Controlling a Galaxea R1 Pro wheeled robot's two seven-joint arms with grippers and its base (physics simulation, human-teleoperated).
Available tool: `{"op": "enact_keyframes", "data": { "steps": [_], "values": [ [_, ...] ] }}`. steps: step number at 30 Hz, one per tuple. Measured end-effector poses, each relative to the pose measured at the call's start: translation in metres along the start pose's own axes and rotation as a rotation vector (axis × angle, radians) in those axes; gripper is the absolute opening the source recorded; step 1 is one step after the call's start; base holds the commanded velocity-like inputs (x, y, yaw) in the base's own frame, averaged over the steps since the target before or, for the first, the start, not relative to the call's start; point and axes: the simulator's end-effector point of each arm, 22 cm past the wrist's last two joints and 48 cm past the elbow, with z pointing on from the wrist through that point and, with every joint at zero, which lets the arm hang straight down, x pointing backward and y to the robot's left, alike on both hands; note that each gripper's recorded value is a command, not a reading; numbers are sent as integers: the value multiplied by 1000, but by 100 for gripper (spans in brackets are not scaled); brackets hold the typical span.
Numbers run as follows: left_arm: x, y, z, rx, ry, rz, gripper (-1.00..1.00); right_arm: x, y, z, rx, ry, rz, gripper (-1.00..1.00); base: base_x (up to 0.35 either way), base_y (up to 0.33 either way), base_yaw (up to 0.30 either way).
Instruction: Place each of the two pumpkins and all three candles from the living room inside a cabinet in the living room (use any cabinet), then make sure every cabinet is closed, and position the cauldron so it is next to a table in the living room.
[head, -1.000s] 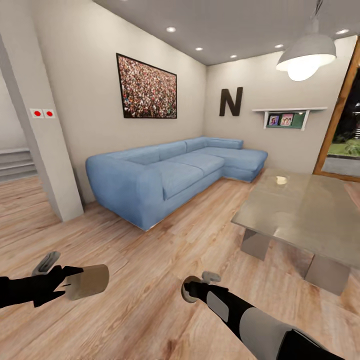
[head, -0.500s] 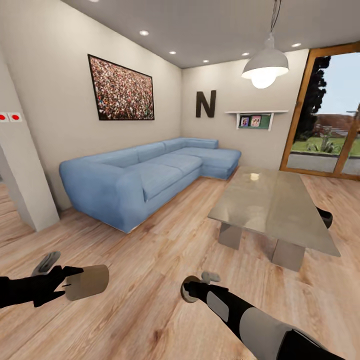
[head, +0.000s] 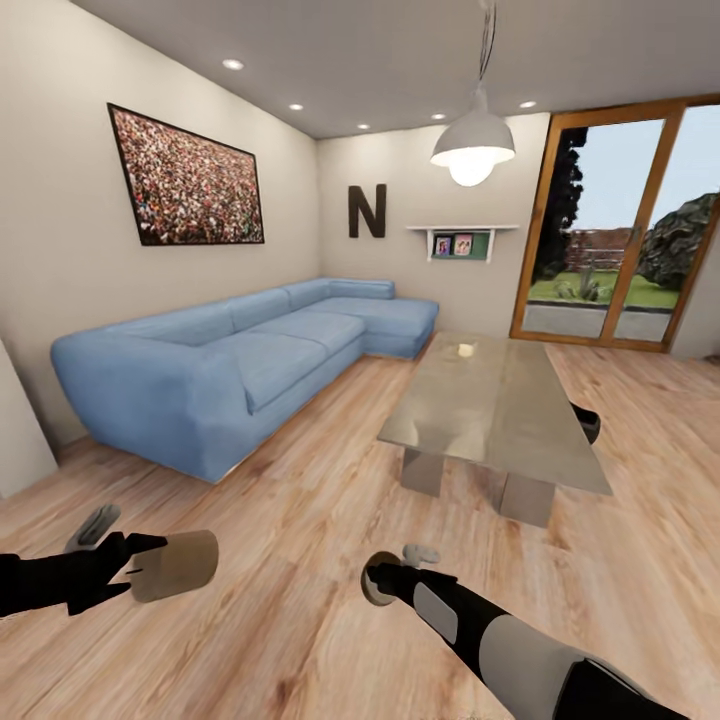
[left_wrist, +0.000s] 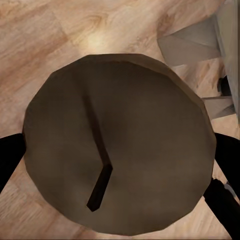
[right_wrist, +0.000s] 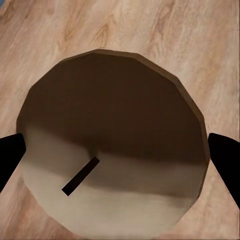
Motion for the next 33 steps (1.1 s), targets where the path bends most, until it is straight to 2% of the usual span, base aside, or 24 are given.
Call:
{"op": "enact_keyframes", "data": {
  "steps": [33],
  "values": [
    [-29, -54, -36, 2, 5, -2, -100, -55, 28, -40, -19, 1, 1, -100, 0, 0, -277]
  ]
}}
